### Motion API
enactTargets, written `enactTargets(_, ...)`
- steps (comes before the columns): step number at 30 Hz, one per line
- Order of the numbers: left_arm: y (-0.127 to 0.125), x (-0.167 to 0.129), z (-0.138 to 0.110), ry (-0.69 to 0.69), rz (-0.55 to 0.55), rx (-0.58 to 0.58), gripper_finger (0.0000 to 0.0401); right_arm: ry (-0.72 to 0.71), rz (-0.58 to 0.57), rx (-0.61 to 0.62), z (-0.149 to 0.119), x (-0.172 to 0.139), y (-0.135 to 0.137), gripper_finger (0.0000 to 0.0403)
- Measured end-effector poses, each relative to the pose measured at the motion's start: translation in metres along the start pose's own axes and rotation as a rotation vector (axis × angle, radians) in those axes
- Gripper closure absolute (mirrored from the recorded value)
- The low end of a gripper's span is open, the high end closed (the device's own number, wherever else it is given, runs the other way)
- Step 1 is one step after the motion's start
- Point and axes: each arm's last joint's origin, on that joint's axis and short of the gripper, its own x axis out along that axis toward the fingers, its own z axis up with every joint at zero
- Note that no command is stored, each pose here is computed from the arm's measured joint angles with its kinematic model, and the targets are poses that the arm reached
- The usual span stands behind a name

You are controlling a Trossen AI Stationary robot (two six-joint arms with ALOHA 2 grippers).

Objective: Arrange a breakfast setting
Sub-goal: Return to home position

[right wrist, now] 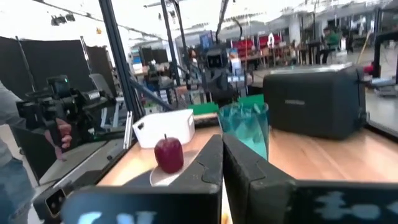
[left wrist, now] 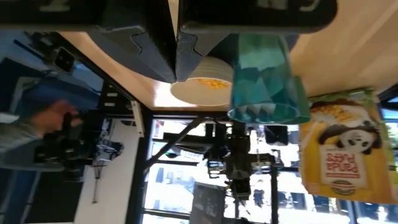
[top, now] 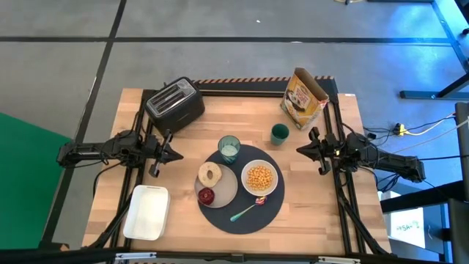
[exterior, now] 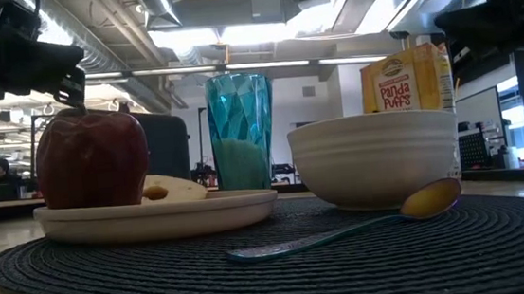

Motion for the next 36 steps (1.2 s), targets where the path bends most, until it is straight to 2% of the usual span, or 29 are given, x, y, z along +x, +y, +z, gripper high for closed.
enactTargets(7,0.0015,0.0,0.0,-0.003,0.052,0.031,0.0401,0.051,-0.01,0.015,-0.0051,-0.0001,-0.001,0.0403)
enactTargets(36,0.0015,0.0,-0.0001,-0.003,0.052,0.033,0.0401,0.077,-0.016,0.023,-0.0076,-0.0003,-0.0015,0.0403)
